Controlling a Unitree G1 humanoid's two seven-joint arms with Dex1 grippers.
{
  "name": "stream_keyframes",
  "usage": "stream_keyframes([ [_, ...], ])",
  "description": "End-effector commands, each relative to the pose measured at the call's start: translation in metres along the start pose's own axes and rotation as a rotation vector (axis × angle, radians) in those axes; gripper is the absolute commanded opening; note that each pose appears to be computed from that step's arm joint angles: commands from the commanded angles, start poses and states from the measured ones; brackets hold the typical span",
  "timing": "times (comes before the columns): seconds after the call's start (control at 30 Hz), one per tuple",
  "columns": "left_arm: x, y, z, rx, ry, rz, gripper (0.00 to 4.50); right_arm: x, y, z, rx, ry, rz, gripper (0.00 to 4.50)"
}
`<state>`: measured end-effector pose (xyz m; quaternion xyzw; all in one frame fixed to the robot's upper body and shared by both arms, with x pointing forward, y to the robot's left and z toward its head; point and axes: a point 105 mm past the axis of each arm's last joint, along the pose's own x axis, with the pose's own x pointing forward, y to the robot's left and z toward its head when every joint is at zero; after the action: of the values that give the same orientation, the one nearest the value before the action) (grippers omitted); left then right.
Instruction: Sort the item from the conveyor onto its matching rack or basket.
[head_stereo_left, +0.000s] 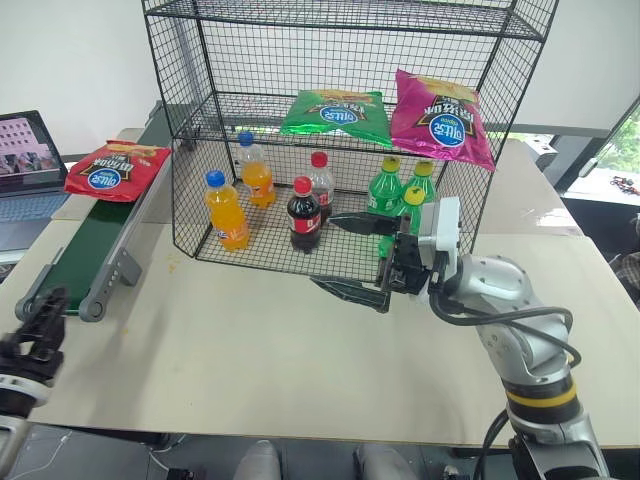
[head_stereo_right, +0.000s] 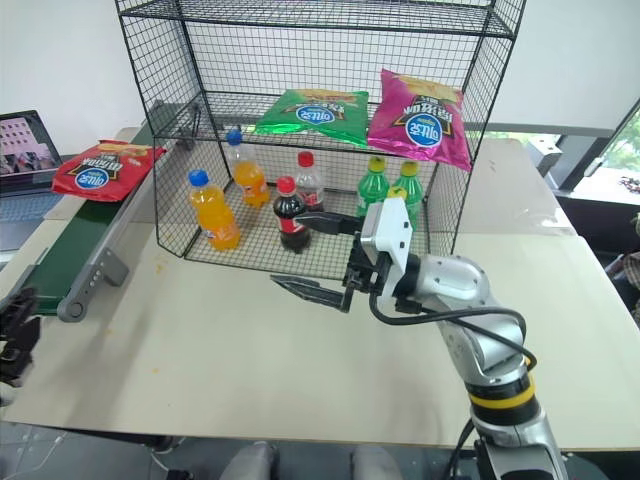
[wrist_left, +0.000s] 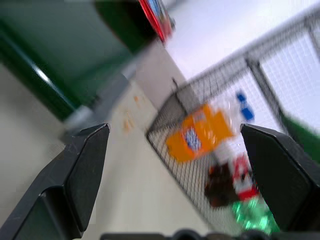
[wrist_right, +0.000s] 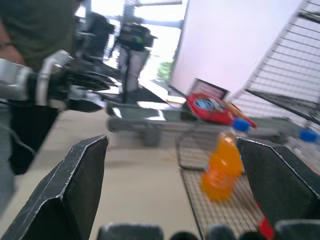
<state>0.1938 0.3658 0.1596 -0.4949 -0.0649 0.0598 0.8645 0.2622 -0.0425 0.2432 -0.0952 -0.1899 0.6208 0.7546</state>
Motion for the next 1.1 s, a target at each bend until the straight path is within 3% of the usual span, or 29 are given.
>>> stream_keyframes([
  [0.03,0.000,0.000,0.017,-0.063,-0.056,-0.008,4.46,0.008,0.002,0.019,-0.027,-0.080,0.056,4.50],
  [0.4,0.014,0.021,0.011,-0.142,-0.061,0.005,4.46,0.017,0.011,0.033,-0.044,-0.139,0.169,4.50],
  [1.1,0.004,0.034,0.037,-0.113,-0.162,0.021,4.46,0.018,0.006,0.037,-0.061,-0.136,0.158,4.50],
])
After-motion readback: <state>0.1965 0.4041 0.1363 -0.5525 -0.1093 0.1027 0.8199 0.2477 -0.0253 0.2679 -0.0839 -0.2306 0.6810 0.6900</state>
